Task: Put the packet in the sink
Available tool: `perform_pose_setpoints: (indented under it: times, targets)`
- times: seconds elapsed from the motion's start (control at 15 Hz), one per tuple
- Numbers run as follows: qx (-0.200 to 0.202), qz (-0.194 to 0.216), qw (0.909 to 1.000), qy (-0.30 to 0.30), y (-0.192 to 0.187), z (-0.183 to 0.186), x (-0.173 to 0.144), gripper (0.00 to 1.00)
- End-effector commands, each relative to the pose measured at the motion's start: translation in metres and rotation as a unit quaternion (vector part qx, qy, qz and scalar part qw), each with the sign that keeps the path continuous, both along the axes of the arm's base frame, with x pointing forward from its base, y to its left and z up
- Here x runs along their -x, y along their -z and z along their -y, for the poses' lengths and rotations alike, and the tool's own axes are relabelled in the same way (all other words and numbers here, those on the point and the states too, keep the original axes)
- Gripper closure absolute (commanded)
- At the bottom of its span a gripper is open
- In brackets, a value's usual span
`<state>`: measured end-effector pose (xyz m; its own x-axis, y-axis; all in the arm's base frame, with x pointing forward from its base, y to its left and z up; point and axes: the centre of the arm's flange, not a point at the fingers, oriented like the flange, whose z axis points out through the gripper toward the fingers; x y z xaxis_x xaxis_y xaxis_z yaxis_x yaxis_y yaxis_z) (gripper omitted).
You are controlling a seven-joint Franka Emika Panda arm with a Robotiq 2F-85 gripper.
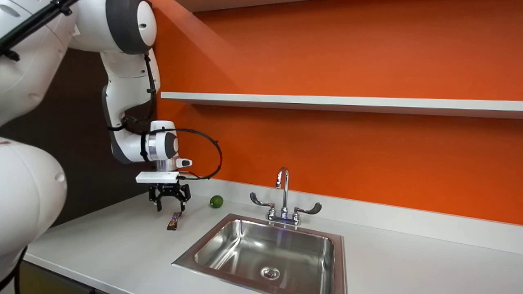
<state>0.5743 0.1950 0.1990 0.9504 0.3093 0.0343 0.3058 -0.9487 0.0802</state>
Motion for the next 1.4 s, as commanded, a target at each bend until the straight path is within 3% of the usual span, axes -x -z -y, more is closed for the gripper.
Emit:
perform_pose_setpoints:
  times: [0.0,0.87,0.93,1.0,1.33]
  targets:
    - [0.002,0.002,0.9998,-0.021,0.010,0.003,-0.014,0.00]
    - [0.002,-0.013,0.9996,-0.025,0.040,0.004,-0.025,0.00]
    - [0.001,-0.014,0.9996,-0.024,0.041,0.004,-0.026,0.25]
    - [0.001,-0.014,0.9996,-0.023,0.041,0.004,-0.026,0.26]
    - [0.001,-0.010,0.9998,-0.018,0.037,0.007,-0.030,0.67]
